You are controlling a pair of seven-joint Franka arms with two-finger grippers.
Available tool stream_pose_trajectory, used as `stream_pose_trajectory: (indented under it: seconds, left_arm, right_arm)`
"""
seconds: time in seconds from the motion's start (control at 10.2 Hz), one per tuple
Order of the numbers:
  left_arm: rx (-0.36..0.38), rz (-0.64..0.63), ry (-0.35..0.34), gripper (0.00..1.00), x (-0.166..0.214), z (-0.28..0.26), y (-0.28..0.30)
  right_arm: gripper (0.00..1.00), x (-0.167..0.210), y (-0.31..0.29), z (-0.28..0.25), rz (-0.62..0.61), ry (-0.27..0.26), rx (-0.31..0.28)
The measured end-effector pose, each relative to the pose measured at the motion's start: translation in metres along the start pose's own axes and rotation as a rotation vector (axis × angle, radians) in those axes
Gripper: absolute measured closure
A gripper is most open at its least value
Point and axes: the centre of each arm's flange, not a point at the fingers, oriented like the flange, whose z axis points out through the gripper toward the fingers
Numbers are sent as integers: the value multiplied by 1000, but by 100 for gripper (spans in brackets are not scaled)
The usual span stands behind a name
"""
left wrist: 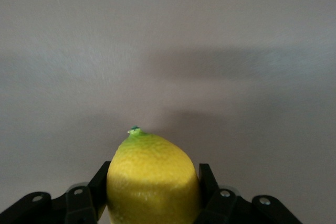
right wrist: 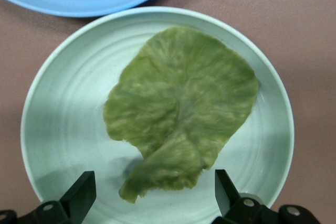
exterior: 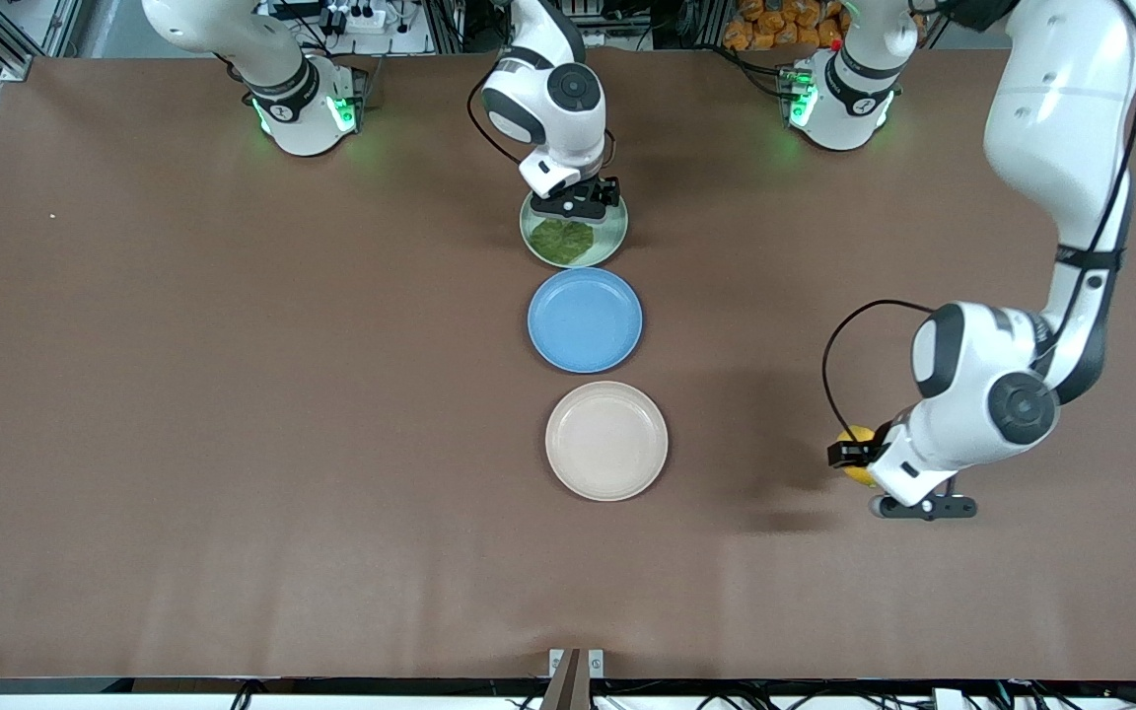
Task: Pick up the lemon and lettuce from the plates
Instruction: 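Carry the lemon off the plate with the left gripper while the right grasps lettuce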
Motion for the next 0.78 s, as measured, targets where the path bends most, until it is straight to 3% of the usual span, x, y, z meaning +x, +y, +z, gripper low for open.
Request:
stream_pose_trajectory:
  seconds: [0.59, 0.78]
  left_arm:
    - [7, -42, -32, 30, 1, 23, -31]
    - [7, -43, -49, 30, -1, 35, -32]
  right_arm:
    - [1, 7, 2, 20, 11, 5, 0]
    - [12, 4, 1, 21, 2, 7, -1]
